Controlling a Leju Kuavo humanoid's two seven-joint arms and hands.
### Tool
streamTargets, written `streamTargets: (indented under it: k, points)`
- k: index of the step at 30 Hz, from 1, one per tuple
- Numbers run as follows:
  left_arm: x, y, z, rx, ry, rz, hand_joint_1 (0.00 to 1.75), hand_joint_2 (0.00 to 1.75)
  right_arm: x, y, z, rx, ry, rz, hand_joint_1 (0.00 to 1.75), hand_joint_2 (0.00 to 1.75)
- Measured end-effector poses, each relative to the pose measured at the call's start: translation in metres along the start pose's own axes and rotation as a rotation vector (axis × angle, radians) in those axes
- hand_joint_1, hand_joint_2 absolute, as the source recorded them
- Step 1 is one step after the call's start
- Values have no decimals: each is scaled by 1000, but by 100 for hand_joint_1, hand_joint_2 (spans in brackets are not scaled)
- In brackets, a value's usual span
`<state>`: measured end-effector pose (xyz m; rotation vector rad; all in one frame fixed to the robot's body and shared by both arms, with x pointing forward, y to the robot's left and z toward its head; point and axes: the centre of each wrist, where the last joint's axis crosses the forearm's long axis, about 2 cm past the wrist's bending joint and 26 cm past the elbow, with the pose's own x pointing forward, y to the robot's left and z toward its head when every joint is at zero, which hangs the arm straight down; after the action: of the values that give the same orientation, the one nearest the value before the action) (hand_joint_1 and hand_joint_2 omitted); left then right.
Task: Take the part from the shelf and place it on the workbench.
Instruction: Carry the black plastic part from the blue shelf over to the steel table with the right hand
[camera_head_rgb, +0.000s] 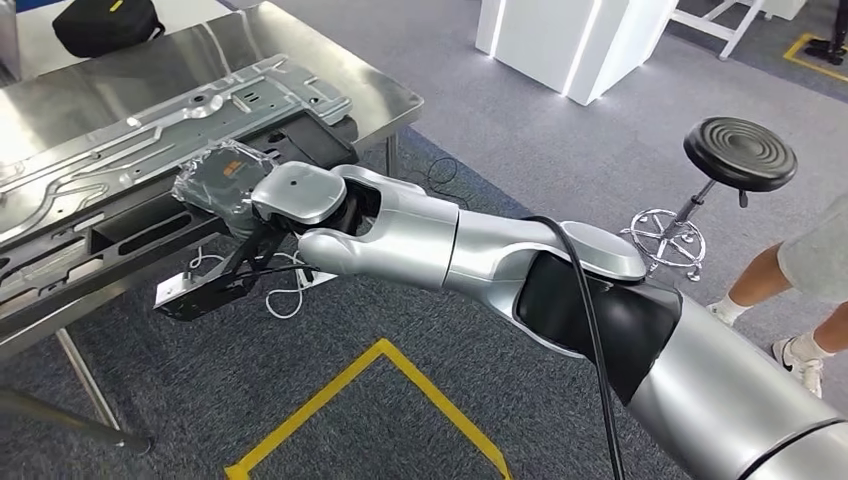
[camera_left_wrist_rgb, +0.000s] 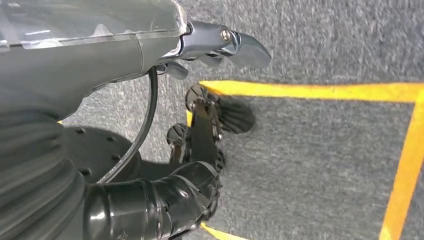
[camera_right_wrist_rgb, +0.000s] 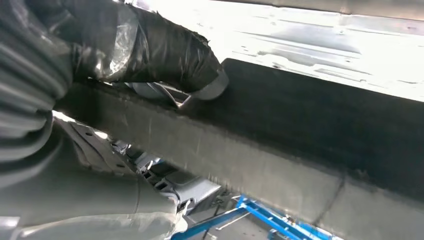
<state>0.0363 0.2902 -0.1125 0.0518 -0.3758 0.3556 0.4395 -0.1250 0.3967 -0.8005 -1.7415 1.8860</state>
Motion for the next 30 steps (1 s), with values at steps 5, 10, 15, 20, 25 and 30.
streamTargets:
  k: [5, 10, 15, 20, 25, 30]
  points:
    - [2, 0, -1, 1, -4, 1, 0, 175, -2, 5, 2, 6, 2, -14, 175, 175]
    - [1, -1, 0, 0, -2, 1, 0, 175, -2, 6, 1, 4, 1, -25, 175, 175]
    - [2, 1, -1, 9, 4, 2, 0, 175, -2, 5, 1, -1, 1, -23, 175, 175]
    - [2, 1, -1, 17, 12, -3, 0, 175, -1, 5, 0, 0, 2, -23, 175, 175]
    - [2, 1, -1, 20, 8, -12, 0, 175, -1, 5, -1, 0, 3, -23, 175, 175]
    - [2, 2, -1, 27, 14, -13, 0, 175, 1, 5, -2, -2, -2, -24, 175, 175]
